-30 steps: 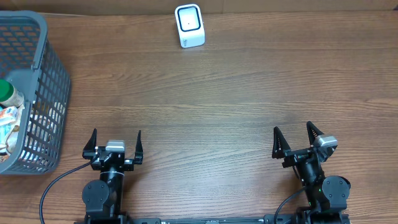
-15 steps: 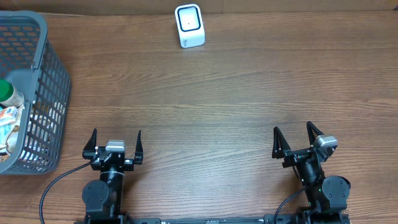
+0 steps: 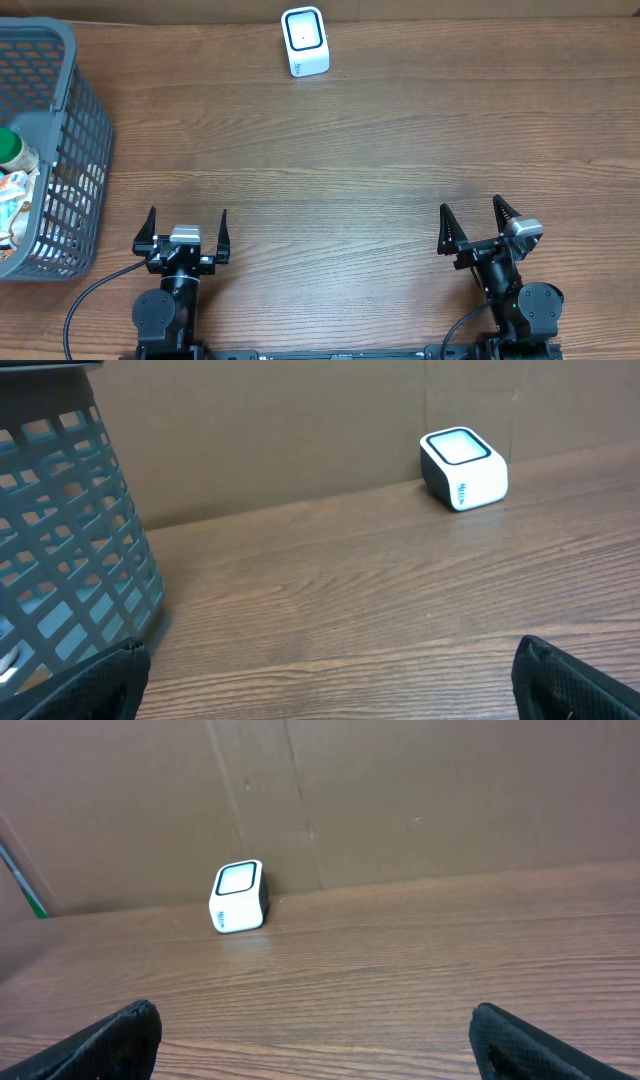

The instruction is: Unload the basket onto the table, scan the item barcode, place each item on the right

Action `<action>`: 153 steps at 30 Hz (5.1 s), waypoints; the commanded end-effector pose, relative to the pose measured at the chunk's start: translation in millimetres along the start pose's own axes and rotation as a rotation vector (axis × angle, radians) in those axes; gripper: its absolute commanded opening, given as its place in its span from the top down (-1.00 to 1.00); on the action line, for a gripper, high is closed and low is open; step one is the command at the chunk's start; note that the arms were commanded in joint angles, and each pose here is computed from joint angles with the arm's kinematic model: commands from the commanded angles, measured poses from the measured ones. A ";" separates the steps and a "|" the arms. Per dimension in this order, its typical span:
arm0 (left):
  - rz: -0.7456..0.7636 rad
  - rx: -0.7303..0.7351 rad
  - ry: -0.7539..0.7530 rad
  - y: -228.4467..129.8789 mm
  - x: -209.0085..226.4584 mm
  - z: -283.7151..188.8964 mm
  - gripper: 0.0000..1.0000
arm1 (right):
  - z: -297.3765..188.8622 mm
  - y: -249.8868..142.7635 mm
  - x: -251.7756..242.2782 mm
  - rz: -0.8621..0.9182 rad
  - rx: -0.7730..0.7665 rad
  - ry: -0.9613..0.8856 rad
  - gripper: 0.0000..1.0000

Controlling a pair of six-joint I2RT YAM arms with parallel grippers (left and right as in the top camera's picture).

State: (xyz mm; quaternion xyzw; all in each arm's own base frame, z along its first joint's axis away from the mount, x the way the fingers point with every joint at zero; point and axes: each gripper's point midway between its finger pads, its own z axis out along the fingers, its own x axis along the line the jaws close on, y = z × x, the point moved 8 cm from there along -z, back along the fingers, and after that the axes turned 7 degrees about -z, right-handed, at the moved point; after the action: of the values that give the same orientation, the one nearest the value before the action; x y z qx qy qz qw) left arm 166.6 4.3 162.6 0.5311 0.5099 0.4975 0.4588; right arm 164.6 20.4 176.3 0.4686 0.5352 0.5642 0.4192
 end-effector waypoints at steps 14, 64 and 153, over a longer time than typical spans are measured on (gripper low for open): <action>0.012 -0.008 -0.011 -0.6 -1.5 -0.2 -0.99 | -0.1 -1.6 -1.0 -0.005 -0.007 -0.007 -1.00; 0.012 -0.008 -0.011 -0.6 -1.5 -0.2 -0.99 | -0.1 -1.6 -1.0 -0.005 -0.007 -0.007 -1.00; -0.113 -0.143 -0.186 156.9 -7.9 -23.6 -0.99 | -0.1 -1.6 -1.0 -0.005 -0.007 -0.007 -1.00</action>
State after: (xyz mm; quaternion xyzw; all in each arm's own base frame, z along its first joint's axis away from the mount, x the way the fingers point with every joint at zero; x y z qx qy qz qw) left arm 156.2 -9.7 282.6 0.5107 0.4661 0.4667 0.5515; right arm 164.6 20.4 176.2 0.4688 0.5352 0.5641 0.4189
